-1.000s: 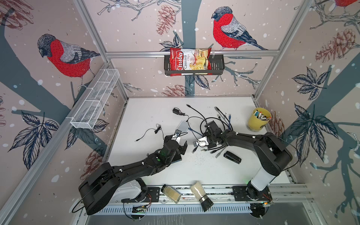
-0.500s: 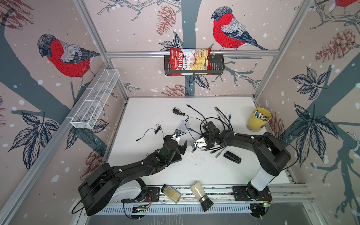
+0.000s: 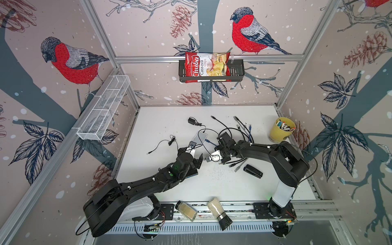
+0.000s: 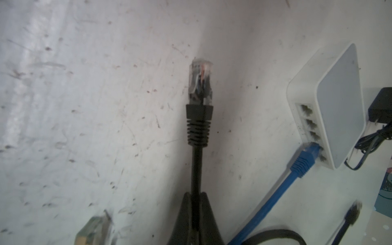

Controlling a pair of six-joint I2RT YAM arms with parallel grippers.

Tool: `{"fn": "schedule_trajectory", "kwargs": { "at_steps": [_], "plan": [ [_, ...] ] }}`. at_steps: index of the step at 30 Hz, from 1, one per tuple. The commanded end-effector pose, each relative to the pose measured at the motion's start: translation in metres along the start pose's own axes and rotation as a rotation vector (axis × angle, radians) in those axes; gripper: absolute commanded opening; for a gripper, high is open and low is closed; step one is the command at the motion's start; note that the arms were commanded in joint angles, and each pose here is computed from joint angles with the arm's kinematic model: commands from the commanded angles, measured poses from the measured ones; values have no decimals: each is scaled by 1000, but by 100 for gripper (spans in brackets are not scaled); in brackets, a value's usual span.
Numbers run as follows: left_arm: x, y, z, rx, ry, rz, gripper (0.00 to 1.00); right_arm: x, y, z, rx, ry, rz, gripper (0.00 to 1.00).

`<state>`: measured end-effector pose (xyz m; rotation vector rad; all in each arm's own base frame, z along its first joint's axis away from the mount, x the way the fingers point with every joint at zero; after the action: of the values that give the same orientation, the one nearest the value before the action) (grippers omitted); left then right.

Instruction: Insert the plug into the switch port

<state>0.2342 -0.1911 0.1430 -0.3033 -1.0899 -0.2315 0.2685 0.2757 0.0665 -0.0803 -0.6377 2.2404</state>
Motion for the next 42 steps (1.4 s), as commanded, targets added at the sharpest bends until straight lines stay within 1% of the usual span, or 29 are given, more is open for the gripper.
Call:
{"fn": "schedule_trajectory", "kwargs": {
  "at_steps": [1,4,8,10,12,15,17,20,21,23,25,28,31,34,37,42],
  "plan": [
    [1,3,0,12,-7,3,97,1,-2,7,7,-15,-48,1],
    [2,4,1,22,-11,-5,97,-3,-10,16,-14,-8,-112,0],
    [2,6,1,33,-15,-43,97,-9,-22,33,-17,-26,-248,0],
    [5,3,2,8,-32,-63,96,-11,-24,42,-11,-47,-309,0],
    [8,1,4,-10,-65,-78,96,-11,-23,49,-8,-61,-342,0],
    [15,-5,5,-52,-118,-133,96,-13,-20,59,-9,-80,-392,0],
    [21,-8,5,-64,-131,-170,96,-13,-19,65,-10,-96,-424,0],
    [29,-13,4,-76,-138,-260,96,-14,-16,71,-9,-112,-469,0],
    [31,-17,4,-92,-140,-307,96,-15,-14,72,-5,-116,-488,0],
    [27,-29,6,-191,-127,-479,97,-17,-13,74,4,-129,-521,0],
    [29,-34,10,-222,-186,-572,97,-19,-12,74,5,-135,-545,0],
    [30,-36,15,-237,-273,-673,97,-20,-9,72,10,-142,-555,0],
    [30,-37,13,-230,-300,-725,97,-20,-8,72,16,-148,-559,0],
    [23,-43,7,-264,-291,-828,97,-20,-7,72,20,-146,-553,0],
    [18,-47,1,-281,-296,-905,96,-20,-7,73,17,-147,-549,0],
    [12,-54,-15,-325,-290,-975,91,-18,-7,75,17,-161,-538,0]
  ]
}}
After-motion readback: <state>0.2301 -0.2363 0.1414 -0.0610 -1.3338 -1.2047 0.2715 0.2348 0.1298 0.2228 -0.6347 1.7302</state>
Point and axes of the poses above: each gripper's point midway between its finger pads, its own z axis back along the fingers, its own y axis along the line the jaws close on, x = y × z, the point moved 5 cm from there along z, back along the fingers, and after that the axes turned 12 degrees about z, right-handed, at the moved point
